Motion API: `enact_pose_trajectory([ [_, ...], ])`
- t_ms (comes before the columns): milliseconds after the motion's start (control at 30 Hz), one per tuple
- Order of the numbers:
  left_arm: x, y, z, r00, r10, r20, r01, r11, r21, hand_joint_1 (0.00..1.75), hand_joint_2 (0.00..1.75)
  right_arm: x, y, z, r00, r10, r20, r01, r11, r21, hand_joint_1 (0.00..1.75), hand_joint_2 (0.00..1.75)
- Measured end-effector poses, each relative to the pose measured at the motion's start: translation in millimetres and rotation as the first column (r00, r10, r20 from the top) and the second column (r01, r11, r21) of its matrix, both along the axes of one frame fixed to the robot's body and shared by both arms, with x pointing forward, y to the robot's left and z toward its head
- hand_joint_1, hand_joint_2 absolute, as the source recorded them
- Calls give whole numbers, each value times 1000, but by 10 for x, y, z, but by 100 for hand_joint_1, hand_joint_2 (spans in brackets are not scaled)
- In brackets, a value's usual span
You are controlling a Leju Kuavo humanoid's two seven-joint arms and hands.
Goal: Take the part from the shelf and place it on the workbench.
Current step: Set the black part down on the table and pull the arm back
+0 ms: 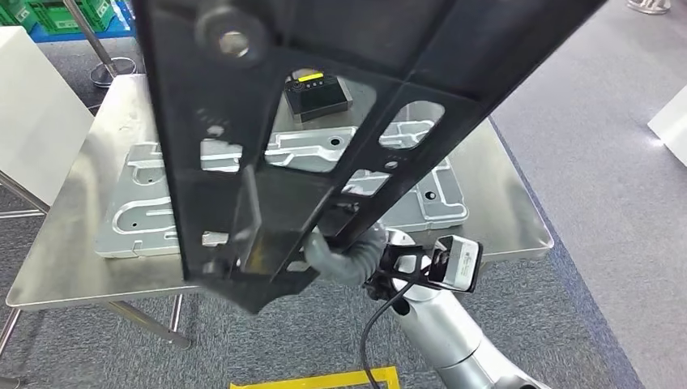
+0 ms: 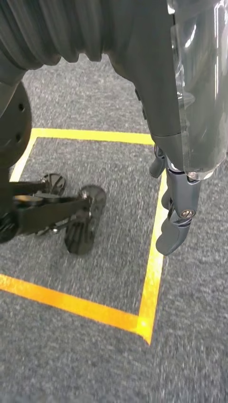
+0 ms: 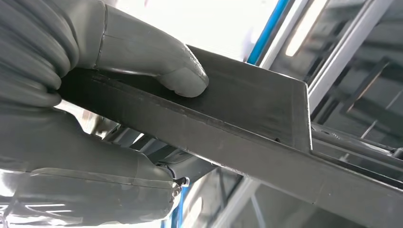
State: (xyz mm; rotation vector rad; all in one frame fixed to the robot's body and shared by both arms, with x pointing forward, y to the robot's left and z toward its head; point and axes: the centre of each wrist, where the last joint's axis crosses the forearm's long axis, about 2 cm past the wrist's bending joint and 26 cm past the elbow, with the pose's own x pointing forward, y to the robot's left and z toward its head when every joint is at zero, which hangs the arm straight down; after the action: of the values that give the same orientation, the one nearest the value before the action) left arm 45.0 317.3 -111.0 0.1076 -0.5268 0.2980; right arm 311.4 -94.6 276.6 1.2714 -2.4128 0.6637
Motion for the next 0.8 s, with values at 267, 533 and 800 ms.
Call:
enact_pose_trajectory([
  [267, 9, -2, 1, 1000, 0, 6, 0, 1000, 0, 0, 175, 155, -251, 22, 993, -120, 4, 120, 993, 23, 175, 175],
  [533, -1, -11, -1, 1000, 0, 12, 0, 1000, 3, 0, 175, 478, -597, 65, 878, -478, 10, 478, 878, -22, 175, 175],
  [800, 1, -2, 0, 1000, 8, 25, -9, 1000, 15, 0, 175, 1279, -1047, 531, 308, -890, 337, 950, 267, -163, 175, 175],
])
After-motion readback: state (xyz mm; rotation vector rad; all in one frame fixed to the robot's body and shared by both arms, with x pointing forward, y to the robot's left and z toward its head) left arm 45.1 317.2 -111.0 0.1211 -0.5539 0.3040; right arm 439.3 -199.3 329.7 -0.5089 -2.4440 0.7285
